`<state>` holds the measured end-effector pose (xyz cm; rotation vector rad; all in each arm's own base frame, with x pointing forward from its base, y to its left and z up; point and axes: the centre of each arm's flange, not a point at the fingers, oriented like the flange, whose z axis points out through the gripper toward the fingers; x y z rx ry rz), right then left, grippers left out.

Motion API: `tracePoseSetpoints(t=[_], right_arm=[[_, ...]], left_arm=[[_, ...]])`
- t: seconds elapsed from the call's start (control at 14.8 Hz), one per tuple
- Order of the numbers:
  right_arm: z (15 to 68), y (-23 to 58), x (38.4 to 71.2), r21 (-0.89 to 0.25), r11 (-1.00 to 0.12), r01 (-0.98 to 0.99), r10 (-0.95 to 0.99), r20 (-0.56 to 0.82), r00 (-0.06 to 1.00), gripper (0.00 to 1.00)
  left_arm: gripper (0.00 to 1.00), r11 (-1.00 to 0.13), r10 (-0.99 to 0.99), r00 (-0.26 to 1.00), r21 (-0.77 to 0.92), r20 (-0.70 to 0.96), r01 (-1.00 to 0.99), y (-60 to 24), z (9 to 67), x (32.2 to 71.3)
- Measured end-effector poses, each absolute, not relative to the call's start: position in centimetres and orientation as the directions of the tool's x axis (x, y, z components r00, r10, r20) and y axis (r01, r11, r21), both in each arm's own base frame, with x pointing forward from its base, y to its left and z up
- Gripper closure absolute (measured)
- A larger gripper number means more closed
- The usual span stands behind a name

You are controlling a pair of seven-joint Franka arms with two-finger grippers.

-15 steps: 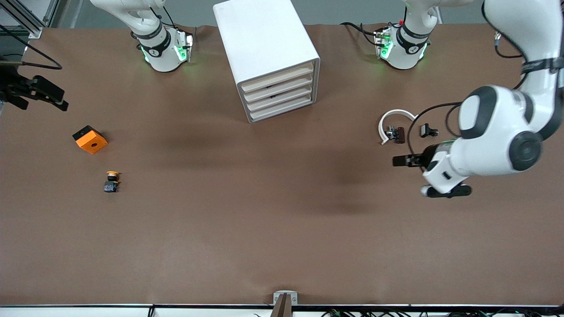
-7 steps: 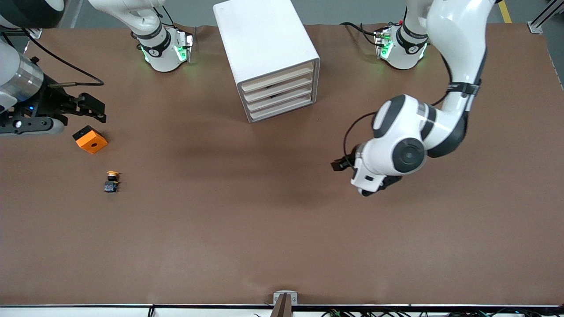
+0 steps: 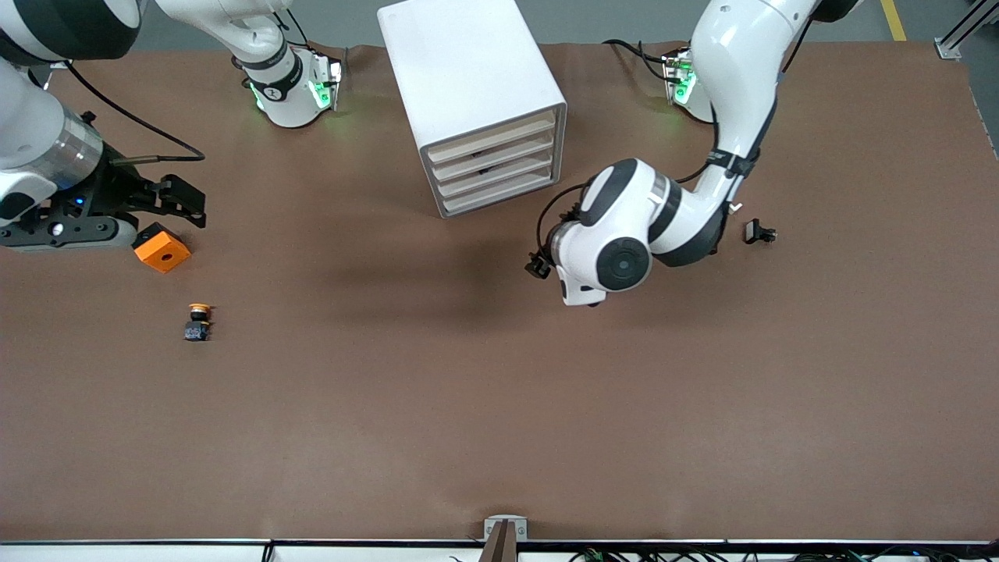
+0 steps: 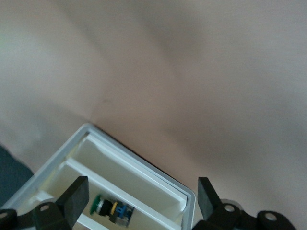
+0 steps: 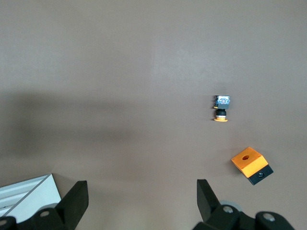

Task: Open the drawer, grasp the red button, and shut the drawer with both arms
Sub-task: 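Move the left gripper toward the white cabinet's drawer handle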

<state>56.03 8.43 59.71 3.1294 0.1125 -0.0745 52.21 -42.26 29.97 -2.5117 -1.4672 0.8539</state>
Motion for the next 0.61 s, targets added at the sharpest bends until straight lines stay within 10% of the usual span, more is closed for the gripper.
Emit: tracePoseSetpoints(t=[0.27,0.61], right_arm=[[59.0,10.3,56.1,0.009,-0.995,0.096,0.095,-0.060,0.994,0.00],[58.9,15.5,54.9,0.018,-0.999,0.027,0.026,-0.060,0.998,0.00]], left_arm=[[0.00,-0.216,0.965,0.087,-0.557,-0.248,0.802,-44.9,28.0,49.3],[0.00,-0.139,0.979,-0.028,-0.756,-0.203,0.639,-44.6,26.9,46.7]])
